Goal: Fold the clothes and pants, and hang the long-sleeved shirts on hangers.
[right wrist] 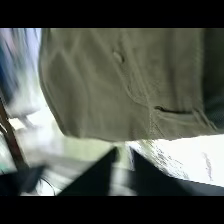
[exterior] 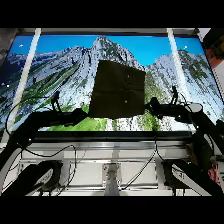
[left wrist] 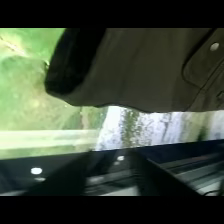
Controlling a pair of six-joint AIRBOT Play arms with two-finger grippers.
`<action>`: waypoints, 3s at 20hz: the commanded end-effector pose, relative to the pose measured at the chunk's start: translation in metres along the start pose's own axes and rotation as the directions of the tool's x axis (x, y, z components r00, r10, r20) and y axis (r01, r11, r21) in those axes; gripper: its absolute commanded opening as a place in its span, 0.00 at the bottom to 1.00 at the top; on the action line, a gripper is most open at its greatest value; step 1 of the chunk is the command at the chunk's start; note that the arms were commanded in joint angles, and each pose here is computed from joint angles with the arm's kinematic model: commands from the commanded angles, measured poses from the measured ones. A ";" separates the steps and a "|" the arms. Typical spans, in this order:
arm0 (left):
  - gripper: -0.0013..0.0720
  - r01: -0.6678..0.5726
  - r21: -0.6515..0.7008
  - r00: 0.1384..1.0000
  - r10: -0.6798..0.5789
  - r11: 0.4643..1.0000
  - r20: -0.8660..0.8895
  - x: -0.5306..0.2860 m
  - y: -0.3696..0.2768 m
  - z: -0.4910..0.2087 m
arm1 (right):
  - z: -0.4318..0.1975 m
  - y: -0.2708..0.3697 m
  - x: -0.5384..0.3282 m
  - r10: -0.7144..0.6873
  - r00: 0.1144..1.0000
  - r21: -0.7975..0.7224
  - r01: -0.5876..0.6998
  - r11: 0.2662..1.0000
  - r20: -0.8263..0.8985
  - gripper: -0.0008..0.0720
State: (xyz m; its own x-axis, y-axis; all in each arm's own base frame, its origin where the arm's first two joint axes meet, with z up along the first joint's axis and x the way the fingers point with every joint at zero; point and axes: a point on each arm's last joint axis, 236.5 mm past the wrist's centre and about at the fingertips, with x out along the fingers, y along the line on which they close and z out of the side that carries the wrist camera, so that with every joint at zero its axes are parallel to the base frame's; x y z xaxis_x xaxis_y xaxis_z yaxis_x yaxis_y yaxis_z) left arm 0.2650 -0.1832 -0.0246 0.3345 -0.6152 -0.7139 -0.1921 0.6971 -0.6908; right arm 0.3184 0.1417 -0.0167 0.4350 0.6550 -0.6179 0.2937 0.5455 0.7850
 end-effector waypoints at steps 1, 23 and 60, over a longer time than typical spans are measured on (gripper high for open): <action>0.72 0.026 -0.180 1.000 -0.027 0.983 0.000 0.018 0.007 -0.017 | -0.003 -0.012 -0.002 0.022 0.996 0.134 -0.034 0.990 0.088 0.90; 0.33 -0.068 -0.312 0.987 0.110 0.948 0.118 0.091 0.033 0.032 | -0.025 -0.004 0.023 -0.009 0.998 0.118 0.002 0.993 0.064 0.95; 0.03 -0.008 0.166 0.931 -0.054 0.986 0.362 -0.031 -0.067 0.046 | -0.053 -0.003 -0.034 -0.160 0.980 0.003 0.161 0.987 0.117 0.05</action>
State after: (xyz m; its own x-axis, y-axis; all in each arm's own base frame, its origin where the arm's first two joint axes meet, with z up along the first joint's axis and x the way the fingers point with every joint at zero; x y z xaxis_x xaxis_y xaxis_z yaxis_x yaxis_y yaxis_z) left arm 0.3214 -0.2051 0.0308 0.6203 -0.5213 -0.5860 -0.0507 0.7189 -0.6932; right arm 0.2828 0.1566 -0.0033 0.5190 0.5244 -0.6750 0.3253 0.6090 0.7234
